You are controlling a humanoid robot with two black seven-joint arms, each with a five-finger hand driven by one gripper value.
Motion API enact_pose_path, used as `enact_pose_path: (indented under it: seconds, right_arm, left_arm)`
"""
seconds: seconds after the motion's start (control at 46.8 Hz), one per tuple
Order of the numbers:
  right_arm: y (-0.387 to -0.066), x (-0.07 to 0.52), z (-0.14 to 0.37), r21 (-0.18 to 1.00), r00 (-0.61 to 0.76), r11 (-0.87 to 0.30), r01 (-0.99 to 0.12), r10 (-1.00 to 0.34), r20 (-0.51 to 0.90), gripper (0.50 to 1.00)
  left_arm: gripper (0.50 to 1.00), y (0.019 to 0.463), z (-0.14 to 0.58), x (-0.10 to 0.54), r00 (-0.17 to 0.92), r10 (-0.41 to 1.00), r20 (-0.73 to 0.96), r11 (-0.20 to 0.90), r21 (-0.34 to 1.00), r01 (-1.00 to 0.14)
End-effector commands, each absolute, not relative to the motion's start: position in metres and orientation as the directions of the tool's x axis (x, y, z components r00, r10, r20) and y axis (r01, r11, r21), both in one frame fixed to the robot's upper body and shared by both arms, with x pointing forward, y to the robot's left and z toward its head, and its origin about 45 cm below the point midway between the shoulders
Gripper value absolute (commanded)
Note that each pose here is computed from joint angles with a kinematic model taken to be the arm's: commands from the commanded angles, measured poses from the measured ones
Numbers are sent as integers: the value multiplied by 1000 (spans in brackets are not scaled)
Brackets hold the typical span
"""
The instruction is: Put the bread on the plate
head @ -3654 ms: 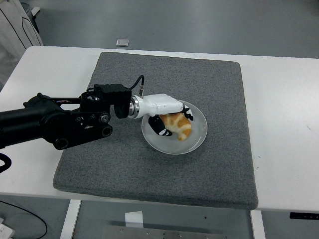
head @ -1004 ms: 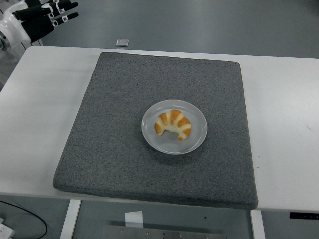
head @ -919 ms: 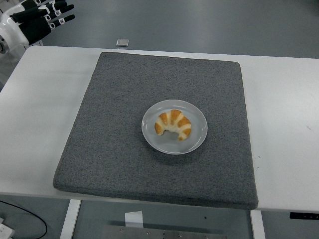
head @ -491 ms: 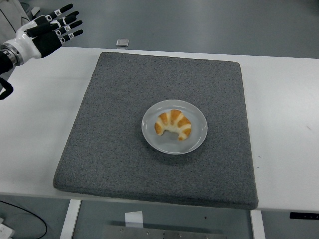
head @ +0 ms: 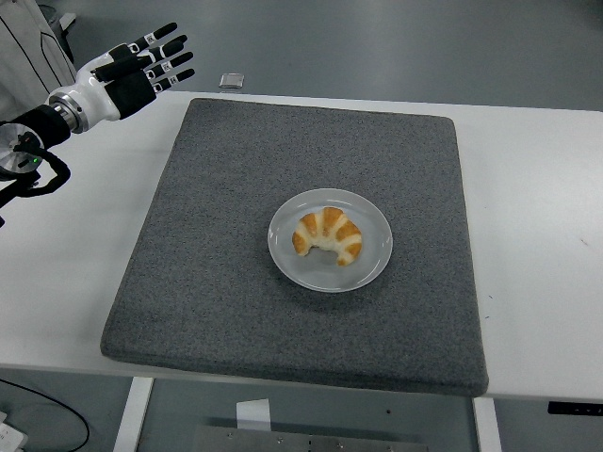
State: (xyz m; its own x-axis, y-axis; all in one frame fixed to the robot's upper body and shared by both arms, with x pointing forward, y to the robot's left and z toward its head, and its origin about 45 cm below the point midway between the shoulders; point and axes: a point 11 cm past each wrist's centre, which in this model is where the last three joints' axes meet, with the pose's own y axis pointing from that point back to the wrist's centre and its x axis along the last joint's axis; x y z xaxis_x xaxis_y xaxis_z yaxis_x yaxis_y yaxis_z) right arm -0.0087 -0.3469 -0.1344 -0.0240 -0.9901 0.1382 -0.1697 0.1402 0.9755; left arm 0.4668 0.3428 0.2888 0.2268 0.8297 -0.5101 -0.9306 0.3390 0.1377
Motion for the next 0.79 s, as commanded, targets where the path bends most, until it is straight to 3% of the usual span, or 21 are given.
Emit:
enact_pose_path:
  seconds: [0.0, 0.769]
  right_arm:
    - [-347, -9, -134, 975, -24, 140, -170, -990, 138, 932]
    - [-345, -9, -135, 977, -30, 128, -170, -992, 124, 932]
  left_arm:
    - [999, 346, 289, 466, 222, 833, -507, 332, 139, -933]
    - [999, 339, 298, 470, 245, 825, -509, 347, 114, -931]
